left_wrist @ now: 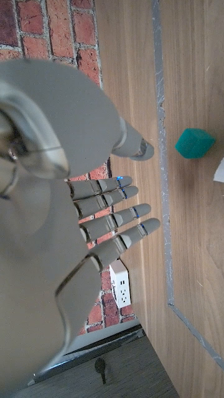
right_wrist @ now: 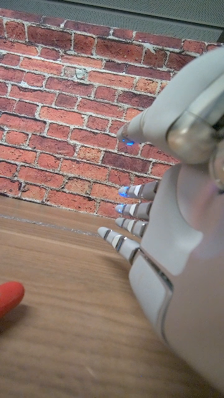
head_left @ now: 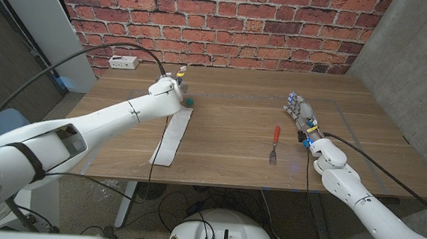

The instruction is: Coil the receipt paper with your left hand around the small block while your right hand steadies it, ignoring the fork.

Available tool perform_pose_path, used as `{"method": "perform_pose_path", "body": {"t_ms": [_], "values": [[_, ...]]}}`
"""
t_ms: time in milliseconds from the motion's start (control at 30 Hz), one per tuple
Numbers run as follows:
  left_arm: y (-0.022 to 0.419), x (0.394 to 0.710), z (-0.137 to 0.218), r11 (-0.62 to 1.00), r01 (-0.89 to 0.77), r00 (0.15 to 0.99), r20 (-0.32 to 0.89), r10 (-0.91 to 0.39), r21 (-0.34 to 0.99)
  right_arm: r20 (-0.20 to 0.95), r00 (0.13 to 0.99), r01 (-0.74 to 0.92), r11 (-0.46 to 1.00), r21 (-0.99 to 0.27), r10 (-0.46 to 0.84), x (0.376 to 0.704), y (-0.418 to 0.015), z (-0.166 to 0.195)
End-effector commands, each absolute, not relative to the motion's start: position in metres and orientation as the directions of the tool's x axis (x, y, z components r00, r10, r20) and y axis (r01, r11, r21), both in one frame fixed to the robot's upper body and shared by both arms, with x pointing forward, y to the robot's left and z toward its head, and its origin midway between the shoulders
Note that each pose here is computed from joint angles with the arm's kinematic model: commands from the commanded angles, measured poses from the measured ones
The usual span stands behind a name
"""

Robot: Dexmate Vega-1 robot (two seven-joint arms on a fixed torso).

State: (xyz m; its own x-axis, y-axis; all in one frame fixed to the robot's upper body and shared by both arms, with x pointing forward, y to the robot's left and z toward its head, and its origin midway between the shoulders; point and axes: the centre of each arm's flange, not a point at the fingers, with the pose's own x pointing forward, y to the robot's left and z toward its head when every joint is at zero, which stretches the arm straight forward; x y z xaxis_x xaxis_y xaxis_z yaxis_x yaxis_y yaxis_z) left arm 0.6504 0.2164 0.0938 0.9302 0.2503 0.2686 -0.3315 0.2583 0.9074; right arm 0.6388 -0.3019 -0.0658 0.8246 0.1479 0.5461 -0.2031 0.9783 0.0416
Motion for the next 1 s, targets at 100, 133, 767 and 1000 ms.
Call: {"method": "perform_pose_path", "body": {"t_ms": [100, 133, 767, 1000], "values": [[0.203, 0.666, 0.124, 0.093, -0.175, 0.947, 0.142, 0.287, 0.98, 0.557, 0.816, -0.217, 0.975, 0.044, 0.156, 0.642, -0.307, -0.07], [0.202, 0.669, 0.126, 0.088, -0.143, 0.95, 0.112, 0.293, 0.986, 0.559, 0.815, -0.216, 0.975, 0.047, 0.154, 0.642, -0.308, -0.071], [0.176, 0.683, 0.124, -0.054, -0.036, 0.942, 0.052, 0.331, 0.998, 0.564, 0.815, -0.213, 0.974, 0.076, 0.134, 0.638, -0.319, -0.088], [0.169, 0.688, 0.118, -0.097, 0.0, 0.932, 0.036, 0.361, 0.995, 0.564, 0.817, -0.208, 0.974, 0.088, 0.123, 0.637, -0.323, -0.093]]}}
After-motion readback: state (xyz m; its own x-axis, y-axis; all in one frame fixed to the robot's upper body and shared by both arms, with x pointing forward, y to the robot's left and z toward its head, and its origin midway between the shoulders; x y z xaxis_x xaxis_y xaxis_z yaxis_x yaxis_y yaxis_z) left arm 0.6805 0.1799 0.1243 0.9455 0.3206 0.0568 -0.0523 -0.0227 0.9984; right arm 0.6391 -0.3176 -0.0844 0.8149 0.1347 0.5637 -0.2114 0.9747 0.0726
